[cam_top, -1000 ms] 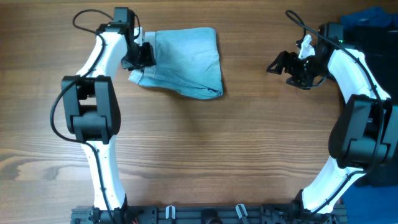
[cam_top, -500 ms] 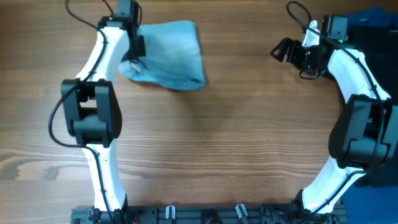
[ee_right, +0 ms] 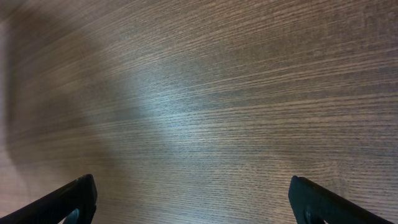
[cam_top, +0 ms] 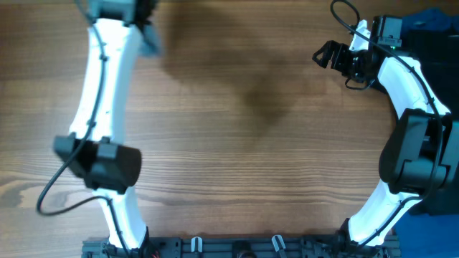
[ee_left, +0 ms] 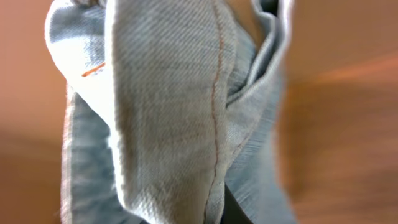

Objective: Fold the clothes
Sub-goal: 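Lift the folded shorts with the left gripper and carry them upward, then set the folded shorts down at top center and release the left gripper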

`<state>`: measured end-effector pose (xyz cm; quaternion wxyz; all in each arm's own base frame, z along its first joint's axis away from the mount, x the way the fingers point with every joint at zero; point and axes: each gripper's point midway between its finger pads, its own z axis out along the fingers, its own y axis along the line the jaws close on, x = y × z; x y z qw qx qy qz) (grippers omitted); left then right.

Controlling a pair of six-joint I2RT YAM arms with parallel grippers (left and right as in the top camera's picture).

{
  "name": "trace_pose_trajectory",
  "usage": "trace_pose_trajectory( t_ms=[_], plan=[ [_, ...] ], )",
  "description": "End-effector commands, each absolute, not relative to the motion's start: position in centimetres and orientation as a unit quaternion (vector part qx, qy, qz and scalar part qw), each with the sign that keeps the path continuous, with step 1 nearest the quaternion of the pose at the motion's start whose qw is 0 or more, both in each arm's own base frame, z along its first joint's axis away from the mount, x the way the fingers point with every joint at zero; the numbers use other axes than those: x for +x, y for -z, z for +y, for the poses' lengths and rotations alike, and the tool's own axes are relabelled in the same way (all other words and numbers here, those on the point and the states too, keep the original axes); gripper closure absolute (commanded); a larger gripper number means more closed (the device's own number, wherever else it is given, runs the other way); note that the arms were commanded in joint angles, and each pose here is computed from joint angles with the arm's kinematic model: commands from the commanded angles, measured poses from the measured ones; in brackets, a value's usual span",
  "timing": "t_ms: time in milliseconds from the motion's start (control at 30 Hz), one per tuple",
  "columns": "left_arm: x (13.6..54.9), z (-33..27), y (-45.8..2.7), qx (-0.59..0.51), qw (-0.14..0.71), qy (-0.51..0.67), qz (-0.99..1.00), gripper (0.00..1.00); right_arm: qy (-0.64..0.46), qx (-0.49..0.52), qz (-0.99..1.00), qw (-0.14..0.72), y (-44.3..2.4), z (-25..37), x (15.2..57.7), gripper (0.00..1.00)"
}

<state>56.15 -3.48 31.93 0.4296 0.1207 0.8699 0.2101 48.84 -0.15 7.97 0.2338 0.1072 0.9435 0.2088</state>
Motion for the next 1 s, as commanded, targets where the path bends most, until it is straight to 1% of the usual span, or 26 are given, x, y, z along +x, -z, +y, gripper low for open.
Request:
trace_pose_trajectory(
  t_ms=[0,67,100,133,200,267,300,400,500,600,633,833,900,967],
  plan=[
    [56.3,-18.1,-16.0,0.222,0.321,-0.059,0.919,0.94,-0.205,0.107,0.942,0.242,-8.6,-0.3,49.0,0.00],
    [55.2,-22.8,-13.1,0.253,0.306,-0.047,0.917,0.96,-0.205,0.107,0.942,0.242,-8.6,-0.3,49.0,0.01],
    [54.9,-25.2,-13.5,0.266,0.324,-0.043,0.907,0.96,-0.205,0.107,0.942,0.242,-8.6,-0.3,49.0,0.01],
    [55.0,-26.7,-14.7,0.263,0.351,-0.047,0.898,0.96,-0.205,0.106,0.942,0.242,-8.6,-0.3,49.0,0.00],
    [55.2,-28.7,-19.4,0.250,0.416,-0.063,0.872,0.96,-0.205,0.107,0.942,0.242,-8.6,-0.3,49.0,0.00],
    [54.7,-28.5,-24.3,0.235,0.454,-0.063,0.857,0.96,-0.205,0.107,0.942,0.242,-8.6,-0.3,49.0,0.01],
    [54.6,-27.5,-25.9,0.227,0.462,-0.063,0.855,0.96,-0.205,0.106,0.942,0.242,-8.6,-0.3,49.0,0.01],
    [55.1,-22.3,-28.3,0.192,0.461,-0.080,0.863,0.96,-0.205,0.107,0.942,0.242,-8.6,-0.3,49.0,0.00],
    [55.7,-14.4,-29.6,0.130,0.443,-0.078,0.884,0.96,-0.205,0.107,0.942,0.242,-8.6,-0.3,49.0,0.01],
    [56.3,-6.9,-30.5,0.055,0.439,-0.037,0.896,0.96,-0.205,0.107,0.942,0.242,-8.6,-0.3,49.0,0.01],
    [56.4,-2.4,-30.3,0.024,0.430,-0.034,0.902,0.96,-0.205,0.107,0.942,0.242,-8.6,-0.3,49.0,0.00],
    [54.7,12.3,-30.0,-0.042,0.406,-0.117,0.905,0.96,-0.205,0.107,0.942,0.242,-8.6,-0.3,49.0,0.00],
    [54.2,14.4,-30.0,-0.043,0.402,-0.133,0.905,0.96,-0.205,0.107,0.942,0.242,-8.6,-0.3,49.0,0.00],
    [54.1,14.8,-30.0,-0.044,0.401,-0.135,0.905,0.96,-0.205,0.107,0.942,0.242,-8.6,-0.3,49.0,0.00]
  ],
)
